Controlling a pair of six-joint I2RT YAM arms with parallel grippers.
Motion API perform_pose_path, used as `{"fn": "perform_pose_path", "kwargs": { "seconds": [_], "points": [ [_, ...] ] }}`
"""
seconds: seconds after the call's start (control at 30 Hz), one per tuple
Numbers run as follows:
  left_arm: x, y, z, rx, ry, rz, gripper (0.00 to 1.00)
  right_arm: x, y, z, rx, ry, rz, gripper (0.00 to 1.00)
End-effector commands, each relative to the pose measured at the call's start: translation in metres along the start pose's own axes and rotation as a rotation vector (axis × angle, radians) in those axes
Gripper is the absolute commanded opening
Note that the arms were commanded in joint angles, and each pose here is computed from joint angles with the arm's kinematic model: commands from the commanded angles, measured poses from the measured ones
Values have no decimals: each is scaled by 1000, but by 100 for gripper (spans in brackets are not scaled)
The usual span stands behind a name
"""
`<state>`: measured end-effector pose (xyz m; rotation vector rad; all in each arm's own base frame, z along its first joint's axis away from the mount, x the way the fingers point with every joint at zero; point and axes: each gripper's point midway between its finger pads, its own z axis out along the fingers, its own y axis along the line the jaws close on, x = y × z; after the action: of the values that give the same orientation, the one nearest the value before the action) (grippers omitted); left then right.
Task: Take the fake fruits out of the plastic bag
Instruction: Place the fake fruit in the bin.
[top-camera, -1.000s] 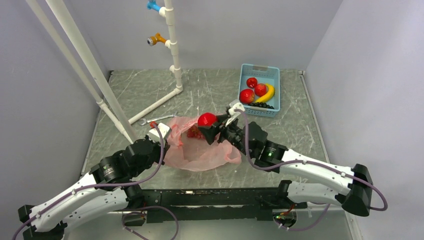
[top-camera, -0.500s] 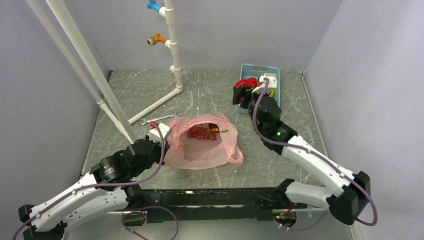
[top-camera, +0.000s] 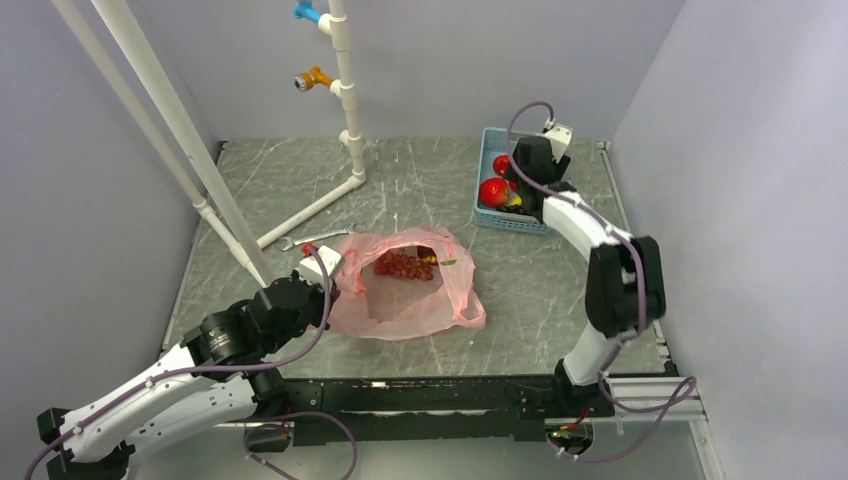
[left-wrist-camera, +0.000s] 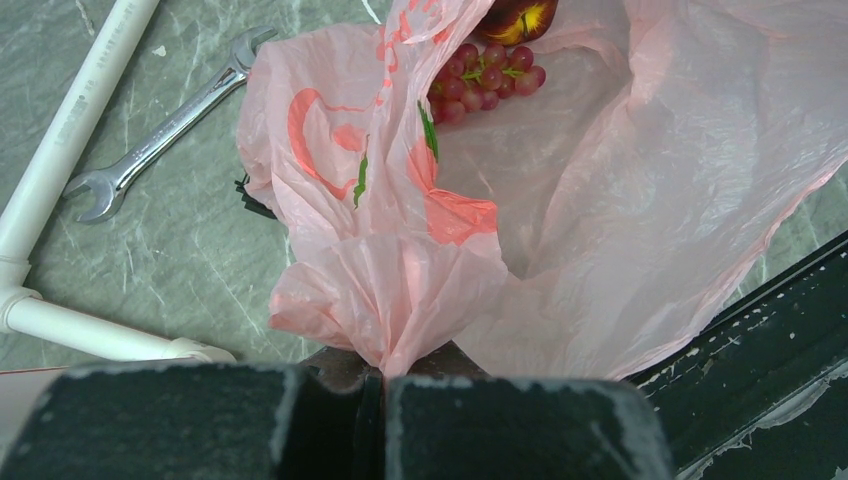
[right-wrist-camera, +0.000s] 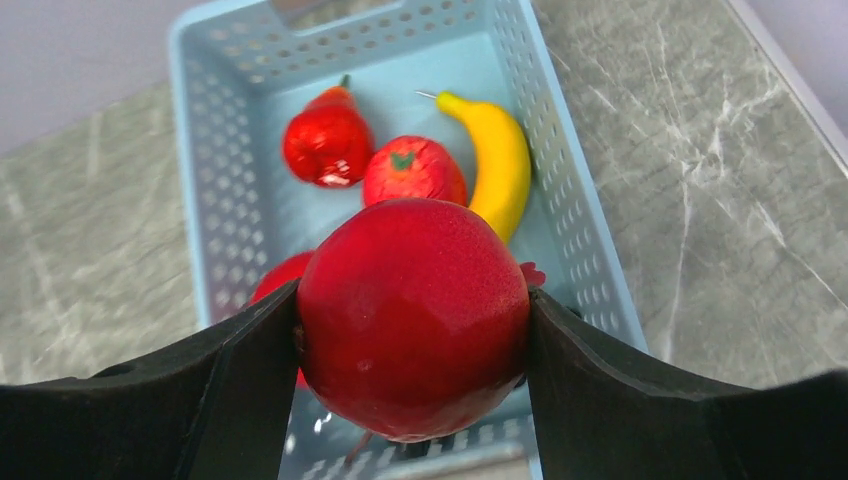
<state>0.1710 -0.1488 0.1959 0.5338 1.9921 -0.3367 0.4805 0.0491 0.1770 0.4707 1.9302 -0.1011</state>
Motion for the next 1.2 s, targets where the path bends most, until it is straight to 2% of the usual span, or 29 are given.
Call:
{"fn": "perform_pose_path", "kwargs": {
  "seconds": [0.0,0.13,0.23,0.4,0.6,0.73,0.97,1.07,1.17],
  "points": [
    [-7,2,0,-12,-21,-1,0,10,-5,40,13,156,21,0],
    [-7,2,0,-12,-20,0,0,30,-9,63,53,247,-32,2],
    [-7,2,0,-11,-21,3,0,43,-12,64,66,271,-34,14],
    [-6,1,2,-11,-13,7,0,51,-9,62,32,278,-21,44],
    [-5,1,3,-12,-5,9,0,33,-3,53,1,253,-20,83],
    [-5,1,2,-13,-9,6,0,26,-4,46,-10,236,-25,98],
    [-5,1,2,-13,-8,4,0,22,4,28,-46,229,-40,99],
    [-4,1,2,-14,-4,6,0,19,17,2,-96,195,-37,99],
    [-4,1,3,-15,-5,5,0,20,36,-32,-223,171,-10,99]
  ]
}}
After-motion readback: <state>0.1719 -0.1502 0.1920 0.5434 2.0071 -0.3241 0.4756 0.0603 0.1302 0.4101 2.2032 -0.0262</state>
